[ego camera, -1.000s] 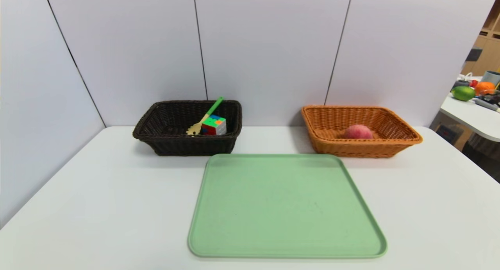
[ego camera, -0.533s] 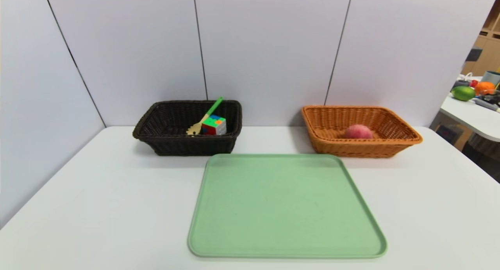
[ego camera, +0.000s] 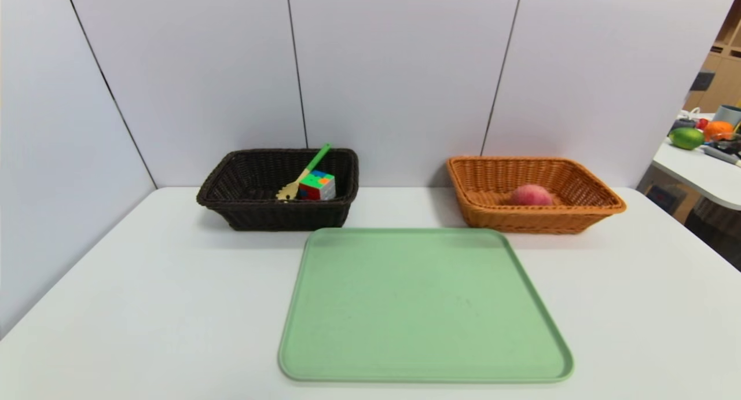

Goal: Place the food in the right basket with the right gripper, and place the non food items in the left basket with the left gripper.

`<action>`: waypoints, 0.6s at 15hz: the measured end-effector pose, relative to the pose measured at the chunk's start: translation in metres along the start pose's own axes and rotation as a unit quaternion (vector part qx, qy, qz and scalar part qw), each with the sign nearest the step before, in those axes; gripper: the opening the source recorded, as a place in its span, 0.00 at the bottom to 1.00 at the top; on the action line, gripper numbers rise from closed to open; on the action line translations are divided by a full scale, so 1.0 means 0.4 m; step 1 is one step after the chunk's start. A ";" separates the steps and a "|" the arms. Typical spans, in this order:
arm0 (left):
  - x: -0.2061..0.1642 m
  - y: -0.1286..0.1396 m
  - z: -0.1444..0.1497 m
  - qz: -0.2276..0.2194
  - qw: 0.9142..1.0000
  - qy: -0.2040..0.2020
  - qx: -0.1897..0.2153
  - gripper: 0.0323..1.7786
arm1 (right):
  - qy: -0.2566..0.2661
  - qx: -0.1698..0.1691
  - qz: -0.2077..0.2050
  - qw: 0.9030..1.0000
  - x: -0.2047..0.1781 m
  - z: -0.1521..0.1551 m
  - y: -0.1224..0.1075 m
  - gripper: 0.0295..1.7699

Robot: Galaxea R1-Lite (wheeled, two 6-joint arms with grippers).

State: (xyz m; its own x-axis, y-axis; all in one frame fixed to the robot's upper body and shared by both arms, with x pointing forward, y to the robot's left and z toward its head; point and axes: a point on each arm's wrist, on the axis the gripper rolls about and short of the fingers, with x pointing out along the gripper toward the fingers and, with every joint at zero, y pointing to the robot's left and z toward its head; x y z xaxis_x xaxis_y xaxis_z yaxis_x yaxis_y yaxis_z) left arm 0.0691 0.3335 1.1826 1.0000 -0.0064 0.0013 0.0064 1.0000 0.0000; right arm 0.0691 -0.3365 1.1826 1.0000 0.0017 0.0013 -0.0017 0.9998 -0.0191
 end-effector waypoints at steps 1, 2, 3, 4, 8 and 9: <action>0.000 0.000 0.000 0.000 1.000 0.000 0.000 0.95 | 0.000 0.000 0.000 1.000 0.000 0.000 0.000 0.76; 0.000 0.000 0.000 0.000 1.000 0.000 0.000 0.95 | 0.000 0.000 0.000 1.000 0.000 0.000 0.000 0.79; 0.000 0.000 0.000 0.000 1.000 0.000 0.000 0.95 | 0.000 0.000 0.000 1.000 0.000 0.000 0.000 0.81; 0.000 0.000 0.000 0.000 1.000 0.000 0.000 0.95 | 0.000 0.000 0.000 1.000 0.000 0.000 0.000 0.83; 0.000 0.000 0.000 0.000 1.000 0.000 0.000 0.95 | 0.000 0.000 0.000 1.000 0.000 0.000 0.000 0.88; 0.000 0.000 0.000 0.000 1.000 0.000 0.000 0.95 | 0.000 0.000 0.000 1.000 0.000 0.000 0.000 0.89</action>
State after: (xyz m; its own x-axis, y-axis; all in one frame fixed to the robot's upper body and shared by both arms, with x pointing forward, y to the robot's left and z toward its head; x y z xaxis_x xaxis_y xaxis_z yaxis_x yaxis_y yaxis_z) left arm 0.0691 0.3335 1.1826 1.0000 -0.0060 0.0013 0.0060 1.0000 0.0000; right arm 0.0691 -0.3365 1.1826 1.0000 0.0013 0.0013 -0.0013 0.9998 -0.0187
